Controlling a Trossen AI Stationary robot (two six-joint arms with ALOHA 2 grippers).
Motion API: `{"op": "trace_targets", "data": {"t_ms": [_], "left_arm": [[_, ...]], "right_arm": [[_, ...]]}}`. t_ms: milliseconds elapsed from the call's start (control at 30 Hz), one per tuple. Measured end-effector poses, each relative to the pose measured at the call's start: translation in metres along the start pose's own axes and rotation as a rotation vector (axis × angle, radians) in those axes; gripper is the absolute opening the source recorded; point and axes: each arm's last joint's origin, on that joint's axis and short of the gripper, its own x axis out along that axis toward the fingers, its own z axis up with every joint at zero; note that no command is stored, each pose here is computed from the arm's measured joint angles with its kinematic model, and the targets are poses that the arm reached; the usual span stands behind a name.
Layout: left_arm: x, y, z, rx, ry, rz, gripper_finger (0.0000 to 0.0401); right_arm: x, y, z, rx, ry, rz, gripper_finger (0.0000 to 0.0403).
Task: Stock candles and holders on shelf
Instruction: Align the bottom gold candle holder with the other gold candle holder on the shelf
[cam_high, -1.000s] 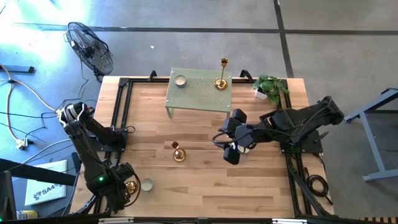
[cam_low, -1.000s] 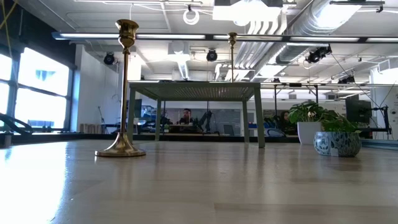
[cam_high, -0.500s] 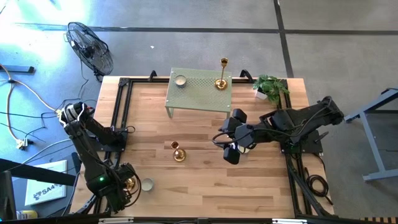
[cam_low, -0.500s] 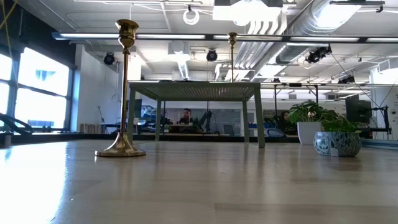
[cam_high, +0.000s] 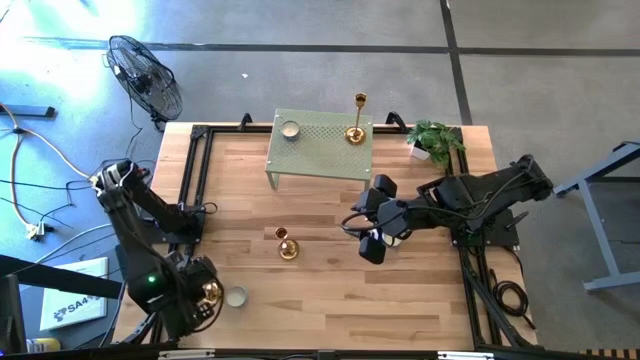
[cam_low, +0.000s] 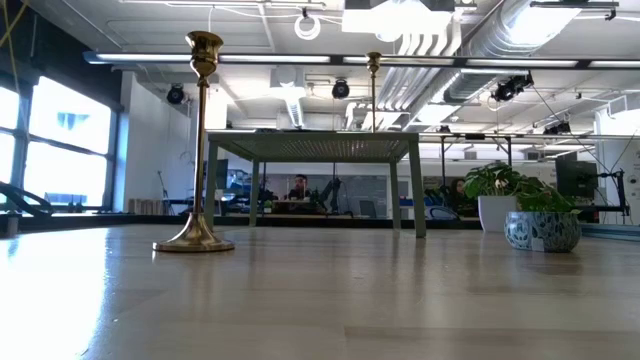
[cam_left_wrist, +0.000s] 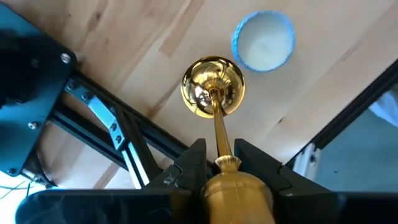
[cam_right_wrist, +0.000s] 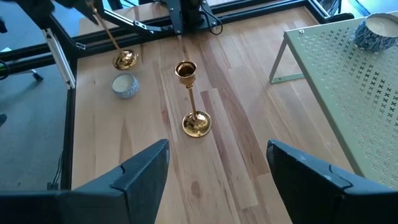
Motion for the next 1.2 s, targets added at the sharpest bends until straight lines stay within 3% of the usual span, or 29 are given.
{"op": "trace_targets", "data": {"t_ms": [233, 367, 533, 667, 900, 1100, 1200], "left_arm": [[-0.043, 0.007, 0.004, 0.015, -0.044, -0.038, 0.0079], [-0.063, 0.009, 0.008, 0.053, -0.156, -0.139, 0.0071], [-0.077, 0.012, 0.015, 0.095, -0.285, -0.189, 0.0072], [-0.087, 0.012, 0.026, 0.136, -0.327, -0.206, 0.0084], [-0.102, 0.010, 0.058, 0.245, -0.437, -0.222, 0.0071], [-0.114, 0.009, 0.081, 0.329, -0.503, -0.256, 0.0071], [-0.122, 0.008, 0.090, 0.375, -0.535, -0.291, 0.0073]], "right_arm": [[-0.001, 0.003, -0.001, -0.010, -0.002, 0.001, 0.0264], [-0.004, 0.007, -0.003, -0.034, -0.035, -0.036, 0.0264], [-0.009, 0.017, 0.000, -0.016, -0.164, -0.109, 0.0264], [-0.012, 0.023, 0.004, 0.005, -0.244, -0.125, 0.0264], [-0.005, 0.029, 0.015, -0.005, -0.343, -0.118, 0.0264], [0.010, 0.037, 0.015, -0.034, -0.322, -0.050, 0.0264], [0.020, 0.039, 0.014, -0.046, -0.311, -0.082, 0.0264]]}}
